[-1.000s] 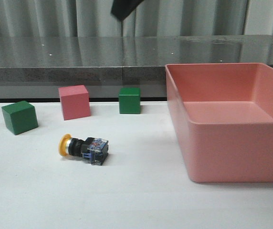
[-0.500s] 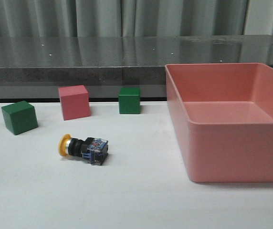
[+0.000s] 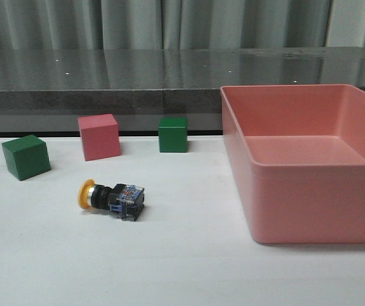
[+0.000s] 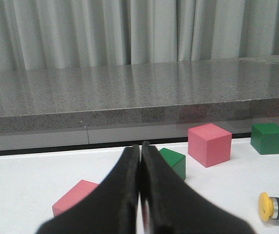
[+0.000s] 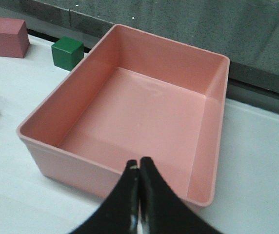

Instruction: Place and stand button with both arms

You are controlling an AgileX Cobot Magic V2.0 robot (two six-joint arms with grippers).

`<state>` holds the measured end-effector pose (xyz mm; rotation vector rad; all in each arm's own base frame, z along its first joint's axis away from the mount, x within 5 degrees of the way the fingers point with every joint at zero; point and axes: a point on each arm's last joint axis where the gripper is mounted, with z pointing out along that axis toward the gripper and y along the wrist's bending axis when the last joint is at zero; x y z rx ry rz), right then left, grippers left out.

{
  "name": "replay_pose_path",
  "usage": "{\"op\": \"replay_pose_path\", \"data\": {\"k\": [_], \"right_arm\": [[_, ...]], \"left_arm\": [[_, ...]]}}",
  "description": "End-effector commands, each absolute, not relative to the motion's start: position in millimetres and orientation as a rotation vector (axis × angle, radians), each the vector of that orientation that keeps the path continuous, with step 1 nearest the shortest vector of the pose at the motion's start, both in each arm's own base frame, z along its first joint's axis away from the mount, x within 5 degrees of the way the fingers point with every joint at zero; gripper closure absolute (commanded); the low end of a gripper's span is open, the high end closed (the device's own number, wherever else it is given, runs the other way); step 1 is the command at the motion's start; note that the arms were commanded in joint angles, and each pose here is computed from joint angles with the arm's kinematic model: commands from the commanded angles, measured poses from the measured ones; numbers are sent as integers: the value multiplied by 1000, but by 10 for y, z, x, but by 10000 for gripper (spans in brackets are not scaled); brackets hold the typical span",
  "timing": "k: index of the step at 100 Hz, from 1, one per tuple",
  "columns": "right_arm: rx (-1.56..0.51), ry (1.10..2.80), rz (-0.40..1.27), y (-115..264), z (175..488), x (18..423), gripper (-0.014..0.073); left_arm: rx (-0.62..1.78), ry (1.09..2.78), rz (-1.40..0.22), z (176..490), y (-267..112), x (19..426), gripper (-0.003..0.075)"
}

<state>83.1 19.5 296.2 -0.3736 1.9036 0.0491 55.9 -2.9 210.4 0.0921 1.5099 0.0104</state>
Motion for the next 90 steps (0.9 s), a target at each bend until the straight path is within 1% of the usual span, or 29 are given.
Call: {"op": "replay_pose_path", "data": {"k": [1, 16, 57, 68, 78, 90], "right_arm": [[-332, 1809, 80, 196, 3078, 696, 657], [-353, 1790, 92, 203, 3071, 528, 657], [-358, 1779, 91, 203, 3064, 525, 657], [-331, 1697, 42, 167, 3008, 526, 657], [-289, 1612, -20, 117, 2858, 523, 657], [-204, 1528, -12, 79, 2680, 489, 657]], "left_arm": [[90, 1447, 3, 2037, -34, 550, 740], [90, 1447, 3, 2037, -34, 550, 740], [90, 1447, 3, 2037, -34, 550, 740], [90, 1447, 3, 2037, -34, 550, 740], [90, 1447, 3, 2037, -34, 550, 740], [90, 1447, 3, 2037, -34, 550, 740]]}}
